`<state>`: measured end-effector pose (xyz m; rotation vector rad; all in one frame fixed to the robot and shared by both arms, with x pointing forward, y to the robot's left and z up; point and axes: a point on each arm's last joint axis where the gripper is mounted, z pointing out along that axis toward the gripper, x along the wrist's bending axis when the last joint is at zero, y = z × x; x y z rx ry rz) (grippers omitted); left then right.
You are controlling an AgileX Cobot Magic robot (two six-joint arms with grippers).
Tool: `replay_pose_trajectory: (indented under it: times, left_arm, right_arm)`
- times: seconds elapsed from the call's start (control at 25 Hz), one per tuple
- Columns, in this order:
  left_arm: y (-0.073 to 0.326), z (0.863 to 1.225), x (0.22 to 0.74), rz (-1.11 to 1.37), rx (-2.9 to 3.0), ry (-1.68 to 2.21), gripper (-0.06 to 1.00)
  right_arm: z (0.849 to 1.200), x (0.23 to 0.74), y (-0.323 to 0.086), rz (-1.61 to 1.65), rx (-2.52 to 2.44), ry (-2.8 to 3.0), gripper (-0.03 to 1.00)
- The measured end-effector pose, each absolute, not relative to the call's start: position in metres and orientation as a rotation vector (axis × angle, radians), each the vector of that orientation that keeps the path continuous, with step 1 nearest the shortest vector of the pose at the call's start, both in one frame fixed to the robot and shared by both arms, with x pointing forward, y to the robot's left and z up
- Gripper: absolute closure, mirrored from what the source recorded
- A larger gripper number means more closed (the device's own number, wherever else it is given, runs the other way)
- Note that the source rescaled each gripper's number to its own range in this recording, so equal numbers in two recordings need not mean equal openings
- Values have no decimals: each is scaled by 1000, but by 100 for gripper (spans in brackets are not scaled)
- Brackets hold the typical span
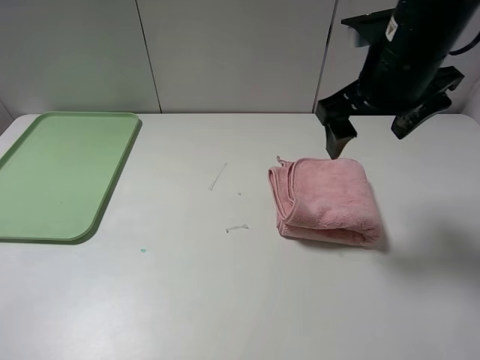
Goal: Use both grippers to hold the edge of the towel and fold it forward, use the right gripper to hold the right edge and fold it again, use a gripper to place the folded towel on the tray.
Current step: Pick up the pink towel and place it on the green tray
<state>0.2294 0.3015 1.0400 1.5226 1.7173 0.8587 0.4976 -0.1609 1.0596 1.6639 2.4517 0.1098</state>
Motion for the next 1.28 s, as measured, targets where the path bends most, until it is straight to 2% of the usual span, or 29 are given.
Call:
replay_pose_trajectory:
  times: [0.56, 0.84, 1.12, 1.28]
  left_arm:
    - [301, 1040, 229, 859, 1523, 1717, -5]
    - [301, 1040, 229, 859, 1523, 1717, -5]
    - [301, 1040, 229, 859, 1523, 1717, -5]
    - [301, 1040, 229, 859, 1523, 1717, -5]
  right_arm:
    - [1082, 378, -224, 337, 1354, 2564, -3]
    - [1085, 328, -246, 584, 1285, 2514, -3]
    - [1085, 293, -272, 891, 1267, 2207, -3]
    - [1074, 273, -287, 947, 1327, 1995, -3]
